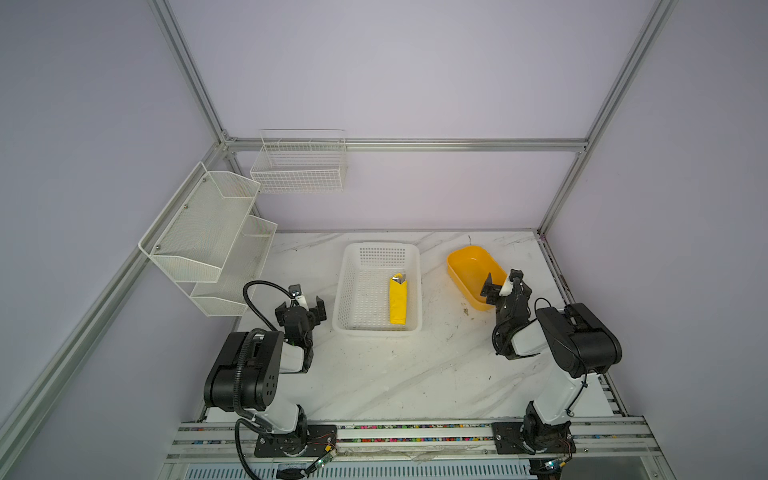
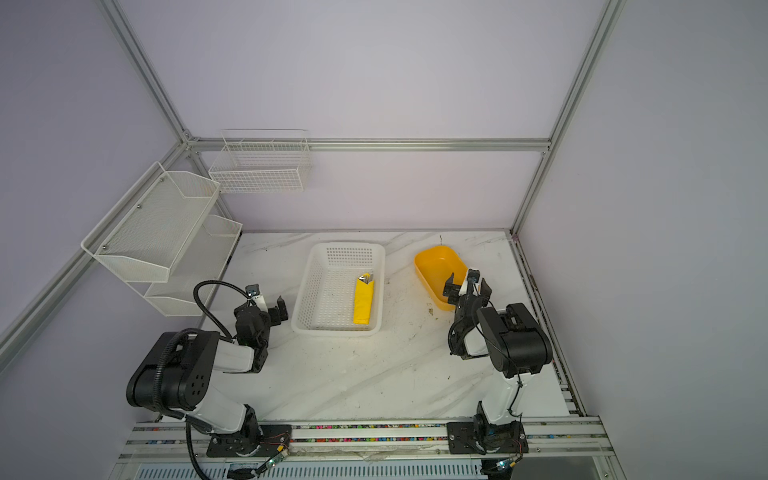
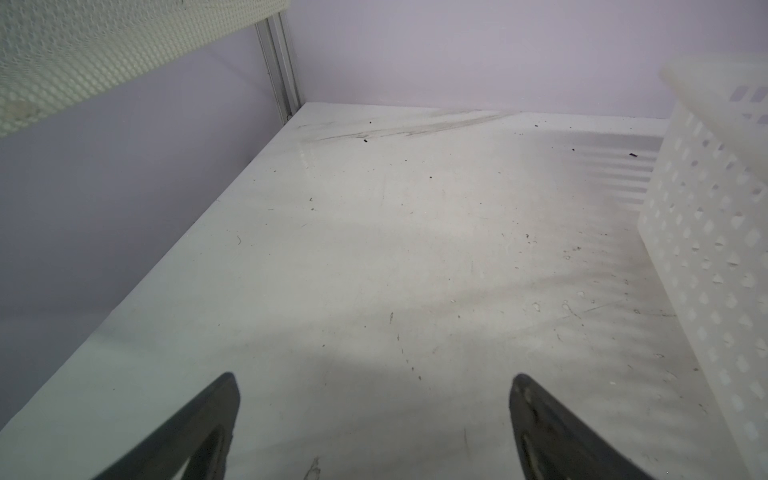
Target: Place the utensils on the paper napkin and roll it up
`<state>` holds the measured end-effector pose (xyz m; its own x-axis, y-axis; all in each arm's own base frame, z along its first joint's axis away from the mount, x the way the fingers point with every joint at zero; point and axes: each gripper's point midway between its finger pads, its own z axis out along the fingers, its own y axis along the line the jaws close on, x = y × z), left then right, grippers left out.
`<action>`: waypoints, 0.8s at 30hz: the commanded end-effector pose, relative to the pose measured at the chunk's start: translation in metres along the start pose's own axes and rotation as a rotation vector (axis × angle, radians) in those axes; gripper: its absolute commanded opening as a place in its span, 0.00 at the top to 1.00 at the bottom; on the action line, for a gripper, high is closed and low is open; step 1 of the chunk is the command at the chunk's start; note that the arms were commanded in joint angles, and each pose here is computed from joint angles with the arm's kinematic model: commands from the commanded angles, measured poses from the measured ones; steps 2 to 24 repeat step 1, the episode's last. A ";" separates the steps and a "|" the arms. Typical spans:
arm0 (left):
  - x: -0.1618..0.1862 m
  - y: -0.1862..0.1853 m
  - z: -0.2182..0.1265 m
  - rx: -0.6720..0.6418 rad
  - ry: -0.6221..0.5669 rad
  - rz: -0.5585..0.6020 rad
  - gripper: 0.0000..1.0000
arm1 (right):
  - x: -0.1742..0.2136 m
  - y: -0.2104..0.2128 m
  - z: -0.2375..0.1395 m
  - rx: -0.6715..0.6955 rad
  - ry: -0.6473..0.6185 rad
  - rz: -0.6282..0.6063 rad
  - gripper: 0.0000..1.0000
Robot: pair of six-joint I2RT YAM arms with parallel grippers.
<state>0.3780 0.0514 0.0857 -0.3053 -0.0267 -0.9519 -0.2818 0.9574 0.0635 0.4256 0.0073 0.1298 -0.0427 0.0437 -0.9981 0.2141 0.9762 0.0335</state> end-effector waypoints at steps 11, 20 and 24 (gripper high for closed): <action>-0.033 -0.001 0.005 0.000 -0.092 -0.021 0.01 | -0.008 -0.003 0.002 0.015 -0.023 0.014 0.02; -0.033 -0.001 0.005 0.000 -0.092 -0.021 0.01 | -0.008 -0.003 0.002 0.015 -0.023 0.014 0.02; -0.033 -0.001 0.005 0.000 -0.092 -0.021 0.01 | -0.008 -0.003 0.002 0.015 -0.023 0.014 0.02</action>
